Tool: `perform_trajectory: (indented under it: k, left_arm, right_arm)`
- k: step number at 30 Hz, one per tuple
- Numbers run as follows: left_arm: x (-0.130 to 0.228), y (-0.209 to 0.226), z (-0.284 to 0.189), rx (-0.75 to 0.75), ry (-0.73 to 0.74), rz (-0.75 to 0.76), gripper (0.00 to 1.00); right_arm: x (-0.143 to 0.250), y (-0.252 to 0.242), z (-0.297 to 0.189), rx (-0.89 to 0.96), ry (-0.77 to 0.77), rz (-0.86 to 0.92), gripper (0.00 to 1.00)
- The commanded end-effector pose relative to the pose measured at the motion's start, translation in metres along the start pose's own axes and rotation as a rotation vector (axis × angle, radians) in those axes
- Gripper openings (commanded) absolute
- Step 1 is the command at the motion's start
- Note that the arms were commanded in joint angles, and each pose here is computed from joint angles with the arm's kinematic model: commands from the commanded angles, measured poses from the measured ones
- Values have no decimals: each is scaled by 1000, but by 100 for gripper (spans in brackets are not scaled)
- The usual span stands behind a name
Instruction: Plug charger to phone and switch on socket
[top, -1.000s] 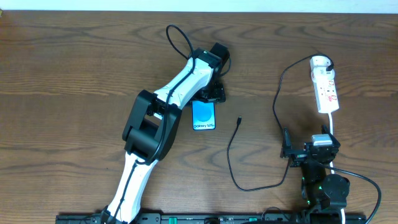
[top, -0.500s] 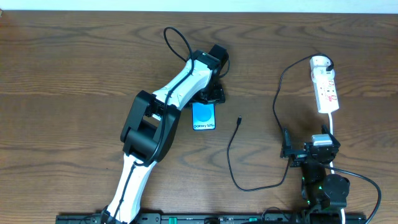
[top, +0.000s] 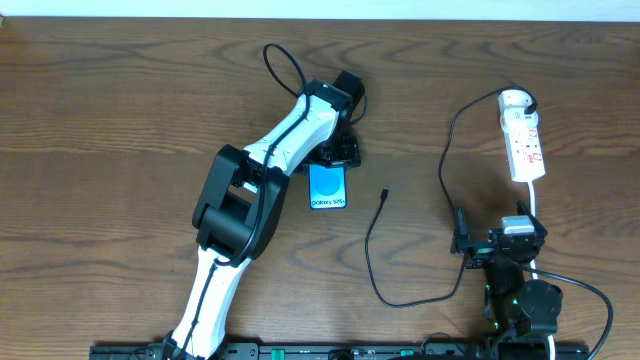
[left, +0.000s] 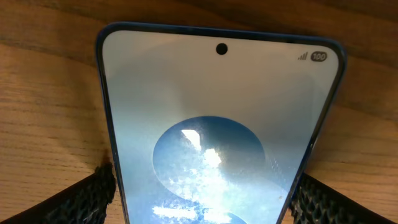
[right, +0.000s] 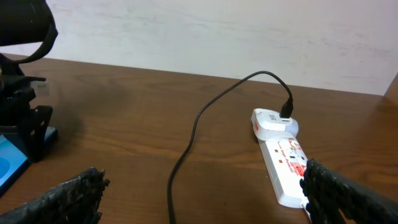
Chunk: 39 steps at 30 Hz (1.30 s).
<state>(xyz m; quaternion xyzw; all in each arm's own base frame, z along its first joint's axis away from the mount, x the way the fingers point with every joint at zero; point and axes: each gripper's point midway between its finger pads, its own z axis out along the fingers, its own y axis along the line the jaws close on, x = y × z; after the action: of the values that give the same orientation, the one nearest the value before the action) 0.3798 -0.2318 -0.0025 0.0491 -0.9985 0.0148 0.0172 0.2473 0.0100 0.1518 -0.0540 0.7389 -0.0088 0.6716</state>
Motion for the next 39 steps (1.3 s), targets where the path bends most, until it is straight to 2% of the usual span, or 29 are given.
perform_trajectory:
  k: [1, 19, 21, 27, 28, 39]
  left_arm:
    - [24, 17, 36, -75, 107, 17, 91]
    - [26, 19, 41, -75, 110, 16, 89]
    - [26, 18, 41, -73, 112, 16, 83]
    - [26, 18, 41, -73, 113, 16, 81]
    - [27, 18, 41, -72, 115, 16, 77]
    - [25, 13, 27, -39, 98, 16, 76]
  right_arm:
    - [1, 2, 0, -6, 3, -11, 99]
    - [1, 2, 0, -6, 3, -11, 99]
    - [1, 2, 0, -7, 2, -11, 99]
    - [1, 2, 0, -6, 3, -11, 99]
    - [1, 2, 0, -6, 3, -11, 99]
    - [1, 2, 0, -6, 3, -11, 99]
